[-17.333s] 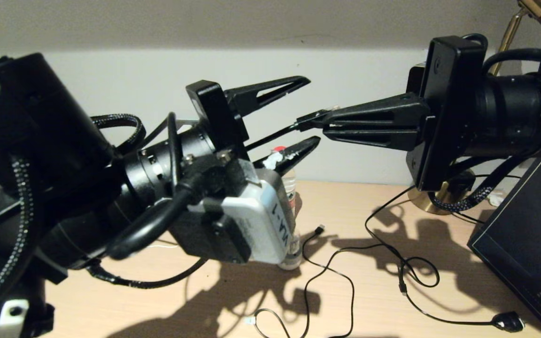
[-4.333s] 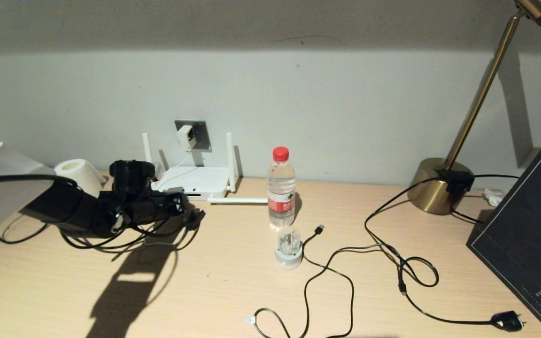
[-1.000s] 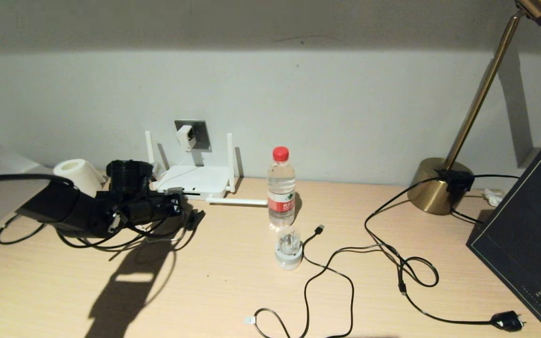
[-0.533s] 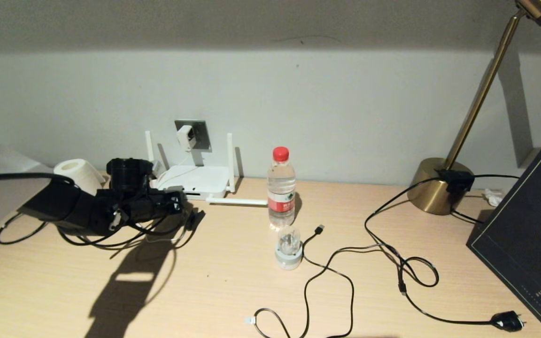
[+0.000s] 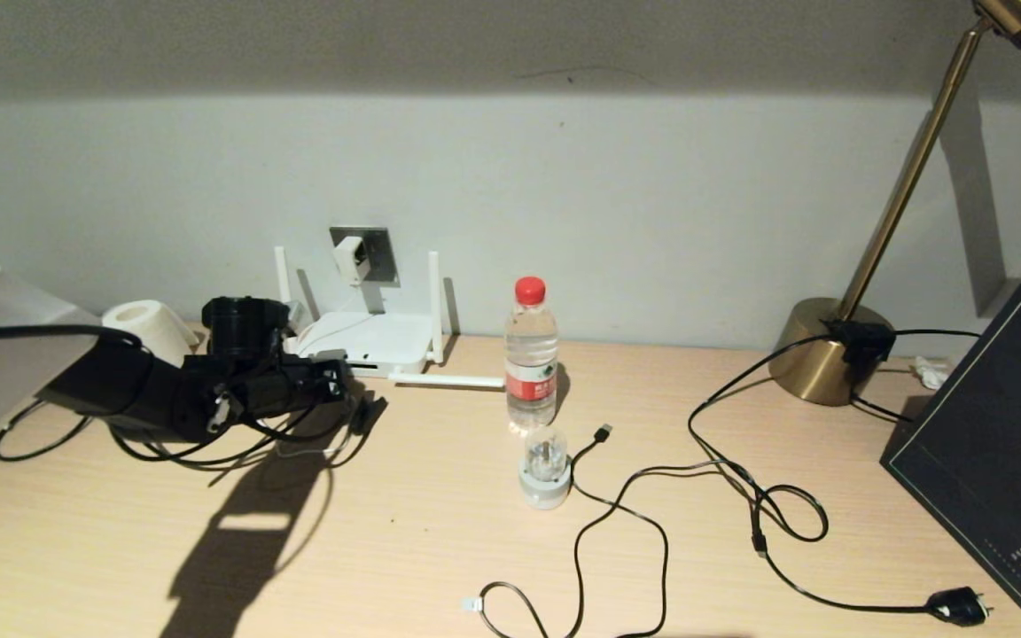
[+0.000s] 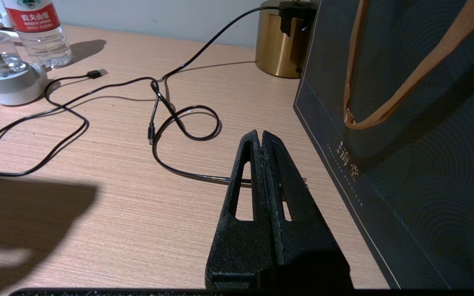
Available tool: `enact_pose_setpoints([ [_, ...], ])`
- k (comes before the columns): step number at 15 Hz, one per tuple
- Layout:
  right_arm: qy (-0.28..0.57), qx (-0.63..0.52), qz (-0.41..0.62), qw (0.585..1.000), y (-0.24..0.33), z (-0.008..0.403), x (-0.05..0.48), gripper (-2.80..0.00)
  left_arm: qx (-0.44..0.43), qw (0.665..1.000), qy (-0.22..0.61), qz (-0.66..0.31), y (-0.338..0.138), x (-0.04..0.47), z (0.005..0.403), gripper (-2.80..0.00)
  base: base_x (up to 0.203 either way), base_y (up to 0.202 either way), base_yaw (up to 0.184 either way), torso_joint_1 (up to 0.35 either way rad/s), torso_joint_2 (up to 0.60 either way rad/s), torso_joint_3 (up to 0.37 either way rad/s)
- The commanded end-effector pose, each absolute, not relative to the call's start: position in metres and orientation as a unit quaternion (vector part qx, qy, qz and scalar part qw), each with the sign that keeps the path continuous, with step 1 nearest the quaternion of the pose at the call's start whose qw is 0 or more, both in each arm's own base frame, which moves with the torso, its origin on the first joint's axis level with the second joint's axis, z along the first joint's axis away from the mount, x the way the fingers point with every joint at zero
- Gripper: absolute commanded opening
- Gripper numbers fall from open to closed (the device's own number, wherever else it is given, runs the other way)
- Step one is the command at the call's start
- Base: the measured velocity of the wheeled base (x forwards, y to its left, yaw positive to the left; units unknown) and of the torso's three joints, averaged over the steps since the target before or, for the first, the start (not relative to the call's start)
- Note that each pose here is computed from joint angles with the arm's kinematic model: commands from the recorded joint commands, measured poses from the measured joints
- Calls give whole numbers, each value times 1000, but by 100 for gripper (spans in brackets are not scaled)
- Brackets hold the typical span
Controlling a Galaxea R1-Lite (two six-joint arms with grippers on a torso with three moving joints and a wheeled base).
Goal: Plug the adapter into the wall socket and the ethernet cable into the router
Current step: Plug cable into router interface
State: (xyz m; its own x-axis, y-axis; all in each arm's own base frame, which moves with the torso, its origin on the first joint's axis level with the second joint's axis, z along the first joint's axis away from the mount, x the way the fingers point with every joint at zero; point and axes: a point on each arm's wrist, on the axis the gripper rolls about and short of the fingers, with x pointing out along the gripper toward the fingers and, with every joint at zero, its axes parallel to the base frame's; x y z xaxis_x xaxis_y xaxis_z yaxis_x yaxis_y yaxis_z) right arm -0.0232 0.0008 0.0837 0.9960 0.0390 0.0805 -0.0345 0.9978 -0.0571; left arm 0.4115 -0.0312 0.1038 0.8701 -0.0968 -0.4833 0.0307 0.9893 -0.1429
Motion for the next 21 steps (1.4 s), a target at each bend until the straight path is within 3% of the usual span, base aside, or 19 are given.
enact_pose_setpoints([
  [1, -23, -28, 19, 999, 1, 74, -20, -280, -66, 965, 250, -33, -31, 415, 102, -280, 0, 0, 0, 0, 0, 0],
  [21, -23, -27, 19, 999, 1, 74, -20, -280, -44, 963, 262, -37, -32, 428, 86, -280, 0, 0, 0, 0, 0, 0],
])
